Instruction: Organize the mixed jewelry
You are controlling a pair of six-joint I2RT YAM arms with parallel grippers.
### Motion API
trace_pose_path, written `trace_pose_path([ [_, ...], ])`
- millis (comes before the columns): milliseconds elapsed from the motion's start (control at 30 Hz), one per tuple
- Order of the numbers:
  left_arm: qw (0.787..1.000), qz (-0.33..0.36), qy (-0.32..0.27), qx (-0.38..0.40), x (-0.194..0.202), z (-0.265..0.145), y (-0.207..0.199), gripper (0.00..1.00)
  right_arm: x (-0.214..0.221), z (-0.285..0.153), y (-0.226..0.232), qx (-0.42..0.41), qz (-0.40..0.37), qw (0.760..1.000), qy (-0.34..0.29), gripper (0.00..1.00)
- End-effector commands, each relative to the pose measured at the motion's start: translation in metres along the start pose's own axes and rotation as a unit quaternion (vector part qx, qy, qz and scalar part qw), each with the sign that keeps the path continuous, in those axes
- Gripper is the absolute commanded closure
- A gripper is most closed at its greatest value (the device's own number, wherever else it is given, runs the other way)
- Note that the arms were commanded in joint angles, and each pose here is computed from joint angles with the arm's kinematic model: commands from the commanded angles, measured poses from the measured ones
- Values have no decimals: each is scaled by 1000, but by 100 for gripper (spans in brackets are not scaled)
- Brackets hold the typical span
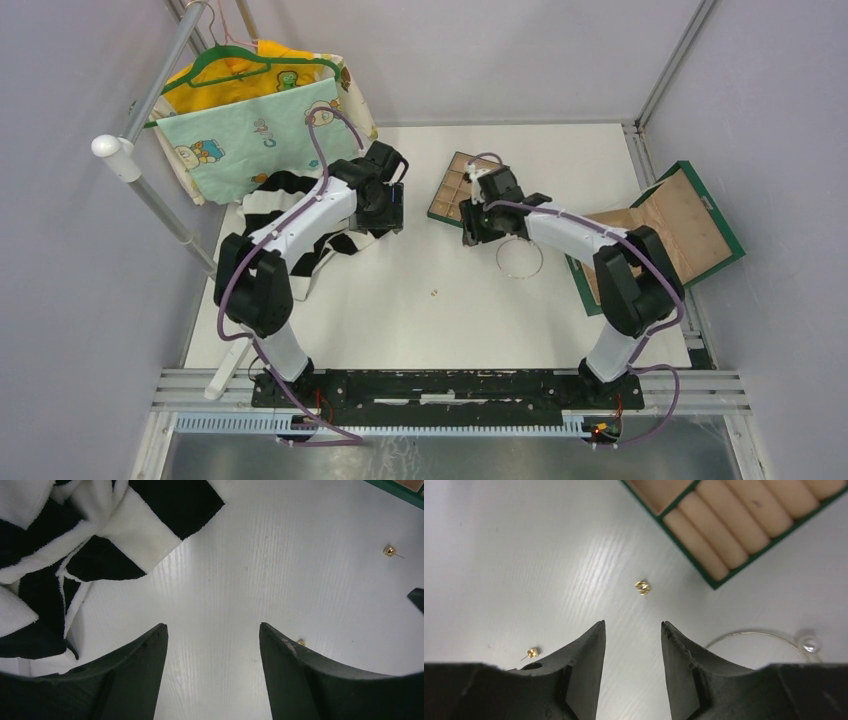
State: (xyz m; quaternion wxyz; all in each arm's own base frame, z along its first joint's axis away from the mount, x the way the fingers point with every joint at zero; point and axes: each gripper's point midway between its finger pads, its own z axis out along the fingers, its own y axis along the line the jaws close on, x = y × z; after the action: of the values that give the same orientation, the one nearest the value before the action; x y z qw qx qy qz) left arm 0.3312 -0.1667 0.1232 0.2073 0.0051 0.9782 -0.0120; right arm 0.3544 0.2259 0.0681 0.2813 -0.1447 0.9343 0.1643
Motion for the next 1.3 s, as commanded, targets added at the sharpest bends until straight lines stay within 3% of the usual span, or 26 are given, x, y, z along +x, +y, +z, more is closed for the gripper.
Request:
trace_pose_path([
  [0, 1000, 7, -24, 18, -20, -4, -8, 26, 5, 2, 11, 26, -81, 996, 16, 48],
  [467, 1000, 11, -28, 6, -18, -4, -2, 26, 10, 42, 11, 87, 9, 996, 36, 53],
  [667, 999, 11, -30, 4, -19, -5, -1, 26, 11, 48, 11, 90, 13, 995, 36, 59],
  [867, 999, 14, -28, 6, -18, -3, -2, 27, 13, 52, 12, 88, 7, 995, 40, 70],
  [1267, 999, 14, -35, 9, -21, -7, -2, 27, 12, 56, 6, 109, -8, 993, 50, 73],
])
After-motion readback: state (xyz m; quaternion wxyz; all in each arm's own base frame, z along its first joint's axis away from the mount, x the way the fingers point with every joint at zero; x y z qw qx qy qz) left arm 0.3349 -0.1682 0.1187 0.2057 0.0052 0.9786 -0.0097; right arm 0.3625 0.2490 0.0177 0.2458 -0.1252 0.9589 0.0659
